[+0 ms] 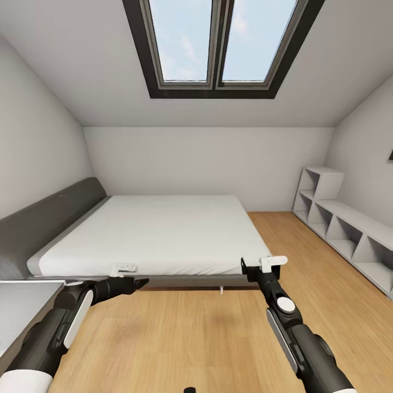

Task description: Attach the digital camera to the camera tripod in the bedroom.

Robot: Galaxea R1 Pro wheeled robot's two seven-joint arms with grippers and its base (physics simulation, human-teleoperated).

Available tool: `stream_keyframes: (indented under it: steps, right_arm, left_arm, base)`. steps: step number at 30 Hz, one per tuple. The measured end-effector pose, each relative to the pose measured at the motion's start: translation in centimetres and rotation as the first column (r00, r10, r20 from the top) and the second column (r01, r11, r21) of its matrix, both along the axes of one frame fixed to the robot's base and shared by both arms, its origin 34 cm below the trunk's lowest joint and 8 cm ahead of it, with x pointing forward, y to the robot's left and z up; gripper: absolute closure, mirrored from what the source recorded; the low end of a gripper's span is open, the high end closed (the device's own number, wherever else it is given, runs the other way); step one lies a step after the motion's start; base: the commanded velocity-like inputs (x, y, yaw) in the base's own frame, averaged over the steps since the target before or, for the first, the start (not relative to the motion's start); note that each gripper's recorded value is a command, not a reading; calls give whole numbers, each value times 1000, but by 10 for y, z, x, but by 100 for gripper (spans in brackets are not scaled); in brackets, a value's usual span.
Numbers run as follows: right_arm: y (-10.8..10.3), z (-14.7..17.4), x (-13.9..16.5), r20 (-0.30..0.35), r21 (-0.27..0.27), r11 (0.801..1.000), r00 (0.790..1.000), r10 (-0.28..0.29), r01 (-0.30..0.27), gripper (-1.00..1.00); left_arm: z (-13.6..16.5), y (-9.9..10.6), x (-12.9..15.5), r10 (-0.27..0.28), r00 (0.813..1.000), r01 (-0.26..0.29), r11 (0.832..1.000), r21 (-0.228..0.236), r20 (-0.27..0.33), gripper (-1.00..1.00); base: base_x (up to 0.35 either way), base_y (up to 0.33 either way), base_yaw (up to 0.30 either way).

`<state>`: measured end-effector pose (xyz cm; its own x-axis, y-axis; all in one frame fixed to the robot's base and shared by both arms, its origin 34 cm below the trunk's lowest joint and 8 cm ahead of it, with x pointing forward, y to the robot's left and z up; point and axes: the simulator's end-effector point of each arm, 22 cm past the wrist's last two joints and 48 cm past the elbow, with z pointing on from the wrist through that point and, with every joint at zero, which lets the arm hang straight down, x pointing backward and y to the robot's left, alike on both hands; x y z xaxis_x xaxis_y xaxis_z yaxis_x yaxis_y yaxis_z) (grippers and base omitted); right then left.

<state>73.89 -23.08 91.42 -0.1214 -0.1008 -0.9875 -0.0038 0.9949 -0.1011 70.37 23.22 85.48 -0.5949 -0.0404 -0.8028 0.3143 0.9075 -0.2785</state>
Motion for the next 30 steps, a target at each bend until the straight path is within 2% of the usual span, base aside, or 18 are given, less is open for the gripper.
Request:
stream_keyframes:
  steps: [14, 21, 25, 30]
  right_arm:
    - [0, -10, 0, -19, -4, 1000, 1000, -1, 1, -100]
    - [0, -22, -1, -19, -4, 1000, 1000, -1, 1, -100]
    - [-1, -35, -2, -31, -5, 1000, 1000, -2, 2, -100]
    - [-2, -53, -3, -49, -8, 1000, 999, -4, 4, -100]
  left_arm:
    - [5, 3, 1, -5, 1000, 5, 1000, 10, 14, -100]
    - [-10, -2, -1, -17, 1000, 17, 1000, 14, 7, -100]
    - [-34, -11, -8, -41, 999, 42, 999, 22, -32, -100]
    - [-51, -17, -12, -58, 997, 60, 998, 29, -48, -100]
  base:
    - [0, 0, 0]
    - [0, 0, 0]
    - [0, 0, 0]
    - [0, 0, 0]
